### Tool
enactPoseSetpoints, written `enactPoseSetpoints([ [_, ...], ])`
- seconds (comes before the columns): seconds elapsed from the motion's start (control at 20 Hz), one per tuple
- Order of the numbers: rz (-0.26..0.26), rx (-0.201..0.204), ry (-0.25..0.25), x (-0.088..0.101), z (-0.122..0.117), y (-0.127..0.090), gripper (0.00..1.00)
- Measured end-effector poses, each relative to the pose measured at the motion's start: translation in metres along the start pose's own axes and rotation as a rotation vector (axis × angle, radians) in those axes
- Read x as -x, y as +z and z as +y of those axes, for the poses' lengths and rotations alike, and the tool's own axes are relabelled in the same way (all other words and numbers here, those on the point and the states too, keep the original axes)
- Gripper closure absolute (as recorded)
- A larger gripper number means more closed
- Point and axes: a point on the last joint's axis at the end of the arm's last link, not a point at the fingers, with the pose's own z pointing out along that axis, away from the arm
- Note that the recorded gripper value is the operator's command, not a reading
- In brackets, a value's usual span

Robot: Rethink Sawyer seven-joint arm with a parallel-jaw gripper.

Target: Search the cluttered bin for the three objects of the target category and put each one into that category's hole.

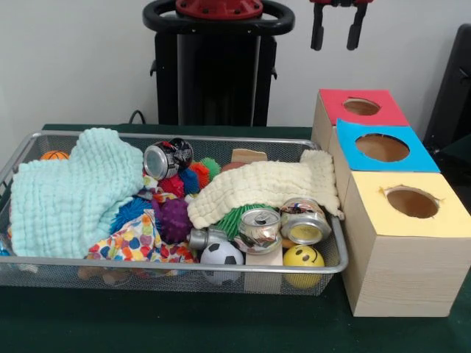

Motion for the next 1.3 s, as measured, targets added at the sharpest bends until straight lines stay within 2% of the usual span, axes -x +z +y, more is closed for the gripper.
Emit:
enactPoseSetpoints([
  [0.2, -0.004, -0.001, 0.017, 0.015, -0.012, 0.006, 0.00],
  [0.75, 0.004, -0.004, 0.096, 0.052, -0.066, 0.036, 0.00],
  [0.95, 0.012, -0.003, 0.118, 0.059, -0.081, 0.047, 0.00],
  [1.3, 0.029, -0.002, 0.126, 0.066, -0.093, 0.066, 0.00],
])
